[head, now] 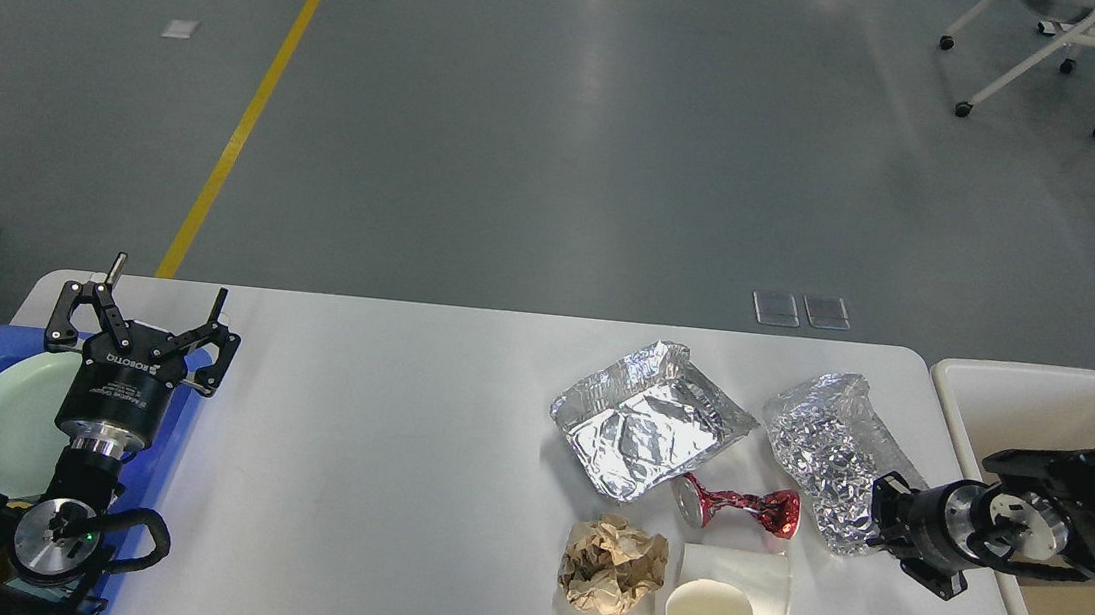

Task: Tidy desktop
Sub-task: 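Close the right gripper on the crumpled foil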

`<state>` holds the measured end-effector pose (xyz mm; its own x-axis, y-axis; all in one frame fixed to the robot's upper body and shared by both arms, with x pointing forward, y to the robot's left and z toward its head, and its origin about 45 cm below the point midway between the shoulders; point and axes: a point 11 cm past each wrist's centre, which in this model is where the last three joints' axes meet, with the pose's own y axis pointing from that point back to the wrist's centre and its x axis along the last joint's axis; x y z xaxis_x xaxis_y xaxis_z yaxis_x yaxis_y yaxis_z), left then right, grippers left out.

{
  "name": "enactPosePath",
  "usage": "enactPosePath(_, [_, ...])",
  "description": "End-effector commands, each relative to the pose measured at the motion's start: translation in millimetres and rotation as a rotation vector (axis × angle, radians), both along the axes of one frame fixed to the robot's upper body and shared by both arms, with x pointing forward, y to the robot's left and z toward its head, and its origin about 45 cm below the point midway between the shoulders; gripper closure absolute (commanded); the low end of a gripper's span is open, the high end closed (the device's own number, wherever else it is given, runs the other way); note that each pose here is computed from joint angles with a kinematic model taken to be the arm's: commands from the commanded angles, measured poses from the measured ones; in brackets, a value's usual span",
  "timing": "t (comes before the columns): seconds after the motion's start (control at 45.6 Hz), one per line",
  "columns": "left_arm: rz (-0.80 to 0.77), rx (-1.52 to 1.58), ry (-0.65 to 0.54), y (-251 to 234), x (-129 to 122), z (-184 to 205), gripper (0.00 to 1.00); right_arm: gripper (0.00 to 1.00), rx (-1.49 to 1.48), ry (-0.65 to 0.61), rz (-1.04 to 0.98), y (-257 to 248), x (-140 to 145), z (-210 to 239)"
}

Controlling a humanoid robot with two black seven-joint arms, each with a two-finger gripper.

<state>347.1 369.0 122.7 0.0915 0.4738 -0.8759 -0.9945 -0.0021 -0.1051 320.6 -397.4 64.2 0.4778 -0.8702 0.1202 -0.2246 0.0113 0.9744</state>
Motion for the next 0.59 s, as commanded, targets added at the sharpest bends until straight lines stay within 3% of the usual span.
enactPosePath(0.0, [0.0,0.0,0.0,0,0,0,0.04,1.0,0.009,-0.001,-0.006,2,0,0])
enactPosePath(0.307, [0.0,0.0,0.001,0,0,0,0.04,1.0,0.029,-0.001,0.006,6,5,9])
enactPosePath(0.57, [0.0,0.0,0.0,0,0,0,0.04,1.0,-0.006,0.014,0.068,-10,7,65])
